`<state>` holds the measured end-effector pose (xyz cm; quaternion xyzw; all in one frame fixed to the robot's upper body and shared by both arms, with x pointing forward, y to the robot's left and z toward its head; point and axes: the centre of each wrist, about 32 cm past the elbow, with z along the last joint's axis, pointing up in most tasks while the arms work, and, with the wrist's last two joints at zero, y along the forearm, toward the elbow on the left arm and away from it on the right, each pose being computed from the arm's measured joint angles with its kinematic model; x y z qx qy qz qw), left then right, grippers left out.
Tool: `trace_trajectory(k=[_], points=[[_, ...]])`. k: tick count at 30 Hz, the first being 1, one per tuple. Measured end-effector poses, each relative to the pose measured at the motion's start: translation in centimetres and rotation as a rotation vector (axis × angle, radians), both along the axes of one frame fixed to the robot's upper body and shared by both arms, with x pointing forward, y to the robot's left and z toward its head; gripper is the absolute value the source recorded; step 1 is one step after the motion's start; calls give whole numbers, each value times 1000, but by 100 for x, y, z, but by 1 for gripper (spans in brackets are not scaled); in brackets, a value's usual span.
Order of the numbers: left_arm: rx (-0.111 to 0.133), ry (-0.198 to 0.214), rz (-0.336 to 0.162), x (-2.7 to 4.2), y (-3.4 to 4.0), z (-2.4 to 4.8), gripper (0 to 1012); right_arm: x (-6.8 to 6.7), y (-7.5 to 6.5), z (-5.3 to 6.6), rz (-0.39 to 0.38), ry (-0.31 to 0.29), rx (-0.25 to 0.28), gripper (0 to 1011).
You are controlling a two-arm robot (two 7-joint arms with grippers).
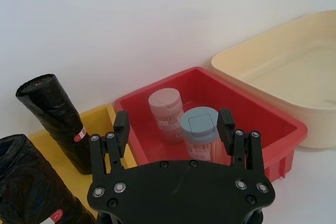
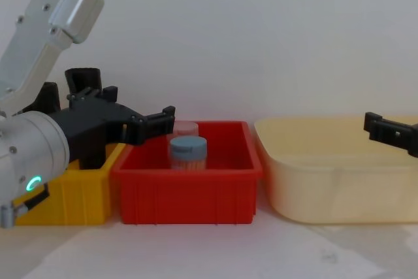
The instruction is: Pick up the garbage bag with the one hand and transfer it to the other hand.
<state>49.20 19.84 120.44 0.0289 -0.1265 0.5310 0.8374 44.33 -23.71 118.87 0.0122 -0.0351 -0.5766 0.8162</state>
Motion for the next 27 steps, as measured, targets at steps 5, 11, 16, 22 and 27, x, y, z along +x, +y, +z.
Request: trace_trajectory(k=[5,11,16,22,27], points=[[1,2,0,3,4,4,1001,4,0,2,1,1,0,1000],[13,17,-16,8,28,108,1001,42,-1,34,28,33,9,1000],[17,19,-35,-45,74,334,1001,103,1,95,64,73,29,1000],[15,29,-37,-190,185,552,1001,242,80,228,127,118,60,1000],[11,49,-14,-390,350,702,1001,329,172,313,165,139,74,1000]])
